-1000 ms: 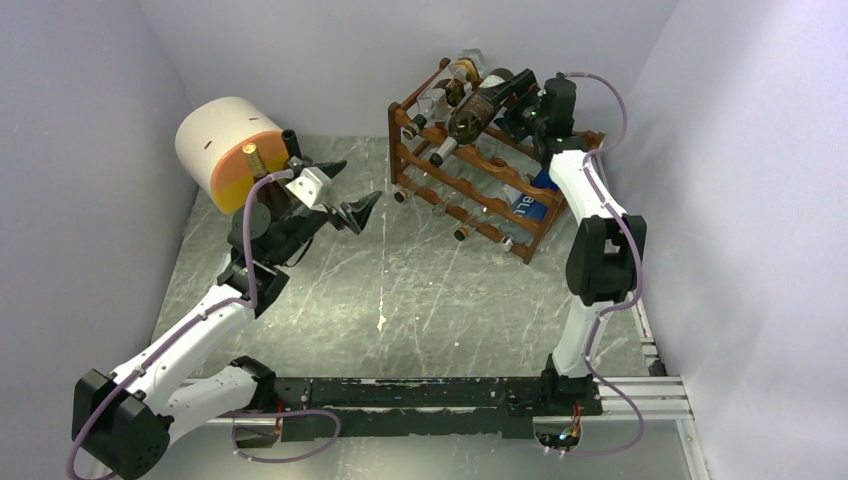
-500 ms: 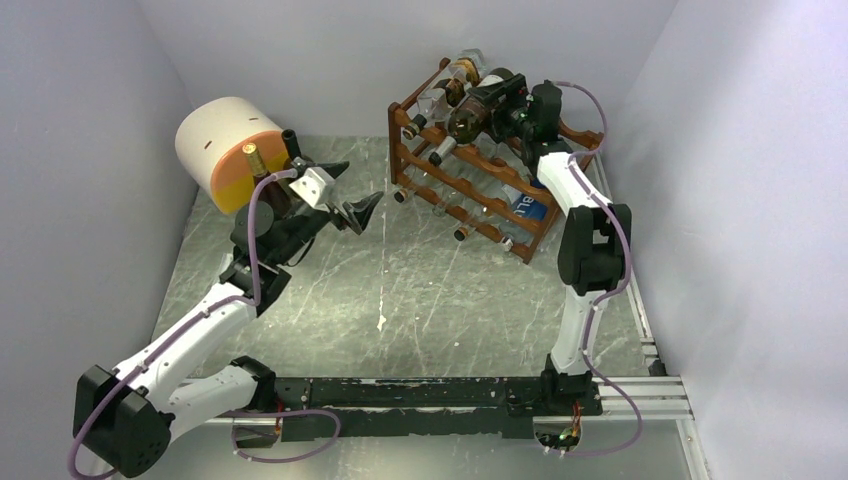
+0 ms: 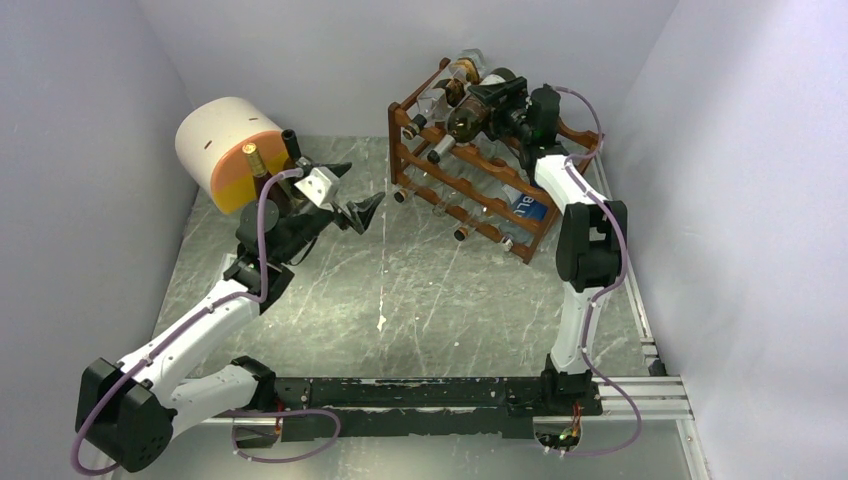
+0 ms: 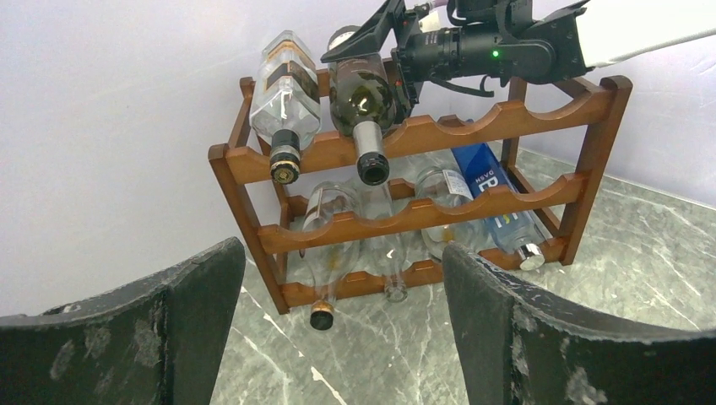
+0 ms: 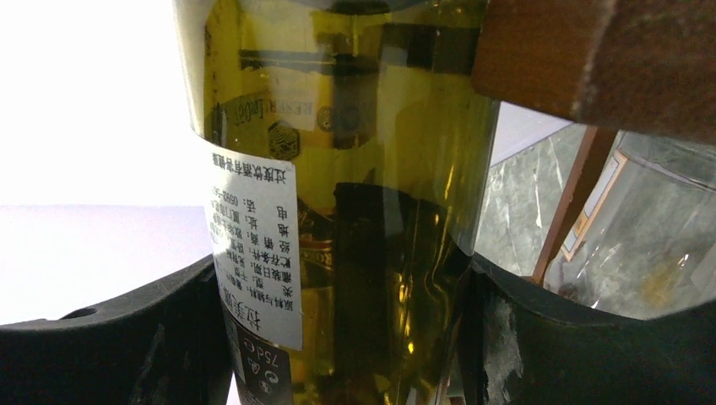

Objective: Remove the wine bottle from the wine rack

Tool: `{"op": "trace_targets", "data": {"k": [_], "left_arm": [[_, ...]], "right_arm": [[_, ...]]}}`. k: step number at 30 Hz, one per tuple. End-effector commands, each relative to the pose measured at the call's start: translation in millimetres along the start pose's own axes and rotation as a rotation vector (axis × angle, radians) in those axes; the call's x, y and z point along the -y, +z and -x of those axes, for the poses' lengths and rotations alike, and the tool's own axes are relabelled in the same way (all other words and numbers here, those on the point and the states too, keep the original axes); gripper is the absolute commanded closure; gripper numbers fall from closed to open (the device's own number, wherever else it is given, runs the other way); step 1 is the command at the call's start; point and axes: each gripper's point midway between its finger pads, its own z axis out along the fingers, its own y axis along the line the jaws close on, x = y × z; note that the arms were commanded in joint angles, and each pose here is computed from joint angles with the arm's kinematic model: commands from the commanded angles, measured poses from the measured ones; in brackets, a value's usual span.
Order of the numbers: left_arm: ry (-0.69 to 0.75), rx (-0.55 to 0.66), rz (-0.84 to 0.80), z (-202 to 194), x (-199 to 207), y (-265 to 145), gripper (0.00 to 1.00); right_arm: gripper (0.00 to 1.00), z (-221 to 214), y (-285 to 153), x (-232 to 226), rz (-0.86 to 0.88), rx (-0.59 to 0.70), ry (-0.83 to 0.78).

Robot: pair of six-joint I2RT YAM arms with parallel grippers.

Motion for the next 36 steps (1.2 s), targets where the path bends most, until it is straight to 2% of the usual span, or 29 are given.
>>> {"op": "trace_targets", "data": {"k": [1,6,13,19,24,32,36], "left_arm": [[0.031,0.035,-0.025,9,5,1,0.1],[0.045,0.036,-0.015,9,3,0,0.1],[0.055,0.029,-0.008,6,2,0,0.1],[0.056,0.033,-0.035,3,8,0,0.1],[0.078,0.084,-0.132,7,33,-3,0.08],[0.225,0.24,-0.246,26,77,-25,0.08],[0.3,0.265,-0.234,32,77,-30,0.1]], "right_arm": [[0.5,3,-17,-47,0.128,0.009,0.032],[0.65,13,-46,-99,0.218,0.048,0.015],[0.8,27,-86,-148,0.303,0.086,-0.012],[0.82,8,-123,-161,0.326,0.023,0.049],[0.82,-21,-162,-167,0.323,-0.053,0.098],[0.83,-73,-217,-183,0.34,-0.22,0.161],[0.83,-97,-232,-193,0.338,-0.259,0.149]]}}
